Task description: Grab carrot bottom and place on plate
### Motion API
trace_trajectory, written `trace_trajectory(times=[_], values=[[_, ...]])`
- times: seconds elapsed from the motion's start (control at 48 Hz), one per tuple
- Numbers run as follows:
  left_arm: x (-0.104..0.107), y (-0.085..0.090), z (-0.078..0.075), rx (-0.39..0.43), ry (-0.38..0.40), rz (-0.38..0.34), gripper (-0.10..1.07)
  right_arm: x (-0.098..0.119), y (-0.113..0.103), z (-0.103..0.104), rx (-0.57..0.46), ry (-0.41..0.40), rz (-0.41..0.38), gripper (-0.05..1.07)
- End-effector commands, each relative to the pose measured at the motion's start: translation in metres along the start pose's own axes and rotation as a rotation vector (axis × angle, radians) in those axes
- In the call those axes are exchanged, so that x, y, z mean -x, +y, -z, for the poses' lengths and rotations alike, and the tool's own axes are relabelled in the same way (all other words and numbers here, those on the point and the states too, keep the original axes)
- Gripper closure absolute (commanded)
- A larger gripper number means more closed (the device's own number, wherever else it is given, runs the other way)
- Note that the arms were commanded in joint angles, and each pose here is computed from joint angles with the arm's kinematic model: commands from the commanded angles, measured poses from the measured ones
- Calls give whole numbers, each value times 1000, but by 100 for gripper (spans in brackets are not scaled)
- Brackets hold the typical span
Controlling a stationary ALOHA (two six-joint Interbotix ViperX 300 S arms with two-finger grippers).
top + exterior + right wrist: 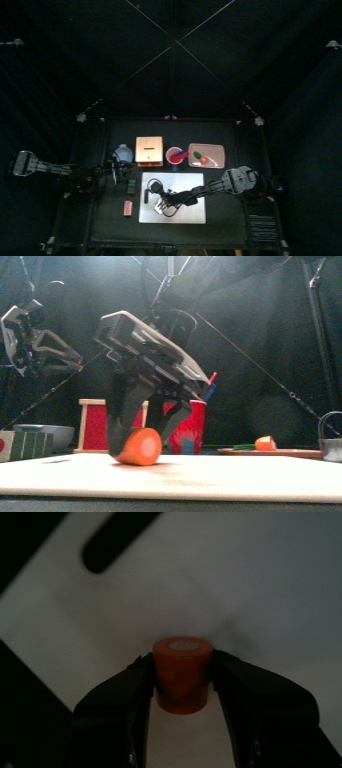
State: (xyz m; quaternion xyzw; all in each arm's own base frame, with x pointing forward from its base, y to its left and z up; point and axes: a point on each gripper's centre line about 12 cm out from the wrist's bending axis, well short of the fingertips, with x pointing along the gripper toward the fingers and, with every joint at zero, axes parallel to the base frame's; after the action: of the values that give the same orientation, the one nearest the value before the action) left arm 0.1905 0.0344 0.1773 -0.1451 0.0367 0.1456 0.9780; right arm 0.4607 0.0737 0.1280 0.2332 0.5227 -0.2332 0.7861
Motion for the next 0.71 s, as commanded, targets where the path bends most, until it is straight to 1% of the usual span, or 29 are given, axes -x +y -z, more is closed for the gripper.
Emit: trace_trajectory(times=[0.0,0.083,0.167,0.188,0.25,0.312,0.417,0.521,0.688], values=[[-4,-4,-7,1,-14,8,26,50,-15,-12,-21,-64,-27,47],[-5,-4,-5,-2,3,12,26,70,-42,-13,-52,-82,-22,47],[-5,-5,-4,-5,18,14,26,84,-63,-12,-79,-92,-15,47],[-5,-5,-3,-6,21,15,26,87,-72,-10,-86,-92,-6,47],[-5,-5,-3,-8,25,17,26,92,-90,-8,-104,-90,15,47],[-5,-5,-3,-12,26,20,26,98,-115,-5,-130,-91,41,47],[-5,-5,-2,-12,35,20,26,103,-151,0,-176,-98,81,47],[-5,-5,0,-13,54,17,26,110,-183,6,-221,-117,114,47],[-5,-4,1,-13,63,11,26,123,-226,14,-311,-148,147,47]])
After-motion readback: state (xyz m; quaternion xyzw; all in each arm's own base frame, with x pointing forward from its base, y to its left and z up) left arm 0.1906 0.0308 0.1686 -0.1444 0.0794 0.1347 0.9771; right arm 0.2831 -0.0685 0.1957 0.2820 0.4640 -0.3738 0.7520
